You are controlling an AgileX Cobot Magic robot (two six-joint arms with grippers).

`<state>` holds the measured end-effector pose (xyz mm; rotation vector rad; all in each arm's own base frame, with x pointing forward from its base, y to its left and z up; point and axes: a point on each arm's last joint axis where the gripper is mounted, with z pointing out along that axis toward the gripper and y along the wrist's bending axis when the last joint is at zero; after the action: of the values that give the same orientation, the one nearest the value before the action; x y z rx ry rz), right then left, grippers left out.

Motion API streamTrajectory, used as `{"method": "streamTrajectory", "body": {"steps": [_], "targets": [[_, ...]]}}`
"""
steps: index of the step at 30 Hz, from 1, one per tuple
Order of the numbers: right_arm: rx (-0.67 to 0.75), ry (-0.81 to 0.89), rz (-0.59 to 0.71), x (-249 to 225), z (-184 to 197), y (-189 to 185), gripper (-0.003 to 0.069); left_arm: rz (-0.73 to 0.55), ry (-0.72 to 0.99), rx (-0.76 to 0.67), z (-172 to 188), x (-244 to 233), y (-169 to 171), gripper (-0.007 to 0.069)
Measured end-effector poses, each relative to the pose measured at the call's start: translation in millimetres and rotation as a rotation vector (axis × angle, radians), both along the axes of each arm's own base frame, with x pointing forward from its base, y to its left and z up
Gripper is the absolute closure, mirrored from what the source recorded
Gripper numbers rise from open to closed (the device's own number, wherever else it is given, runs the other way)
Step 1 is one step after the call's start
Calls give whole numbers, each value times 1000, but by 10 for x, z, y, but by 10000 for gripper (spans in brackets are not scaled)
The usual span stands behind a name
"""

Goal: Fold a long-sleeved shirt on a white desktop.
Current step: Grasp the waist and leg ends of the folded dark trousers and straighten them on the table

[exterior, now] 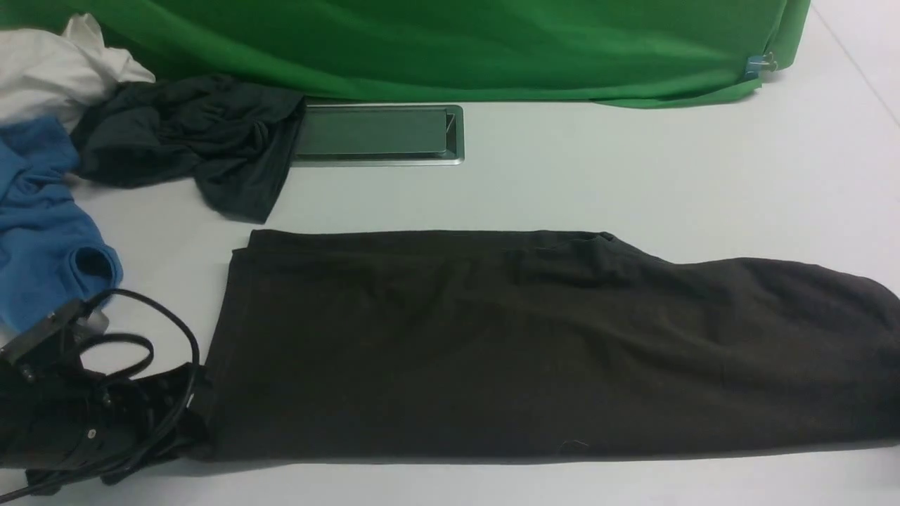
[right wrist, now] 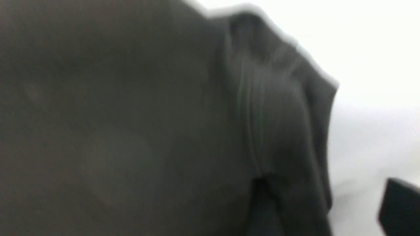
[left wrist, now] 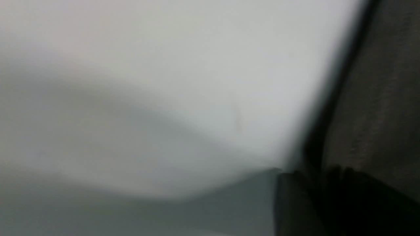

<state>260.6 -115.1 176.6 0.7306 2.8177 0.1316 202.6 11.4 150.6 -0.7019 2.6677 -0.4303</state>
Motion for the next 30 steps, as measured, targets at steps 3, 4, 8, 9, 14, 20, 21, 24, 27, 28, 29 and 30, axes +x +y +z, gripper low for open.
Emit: {"method": "streamTrajectory", "body": {"steps": [3,4,8,9,14,20,21,24,27,28,29,30], "targets": [[-37,-100,-48,82,280,-42,99,7,14,3,29,6,8,197],[-39,-109,-54,89,302,-45,97,9,14,3,37,13,9,185],[-108,-285,-62,174,820,-55,88,-56,14,24,164,112,24,-24],[-121,-315,-35,188,922,-18,88,-71,-1,30,233,173,32,-42],[-88,-415,273,301,1197,645,88,-189,-37,66,517,460,68,-67],[-21,-399,641,277,1193,1528,87,-283,116,80,512,733,126,-68],[-12,-401,690,256,1193,1665,87,-310,143,73,467,770,81,-68],[0,-407,749,221,1195,1845,87,-383,212,86,350,784,-77,-68],[1,-412,756,216,1198,1883,87,-423,296,175,267,747,-202,-68],[-1,-414,755,219,1199,1881,87,-418,317,206,252,741,-241,-68],[-2,-415,755,220,1199,1881,87,-418,323,217,244,740,-251,-68],[-2,-415,754,220,1199,1881,87,-415,326,218,241,740,-274,-68]]}}
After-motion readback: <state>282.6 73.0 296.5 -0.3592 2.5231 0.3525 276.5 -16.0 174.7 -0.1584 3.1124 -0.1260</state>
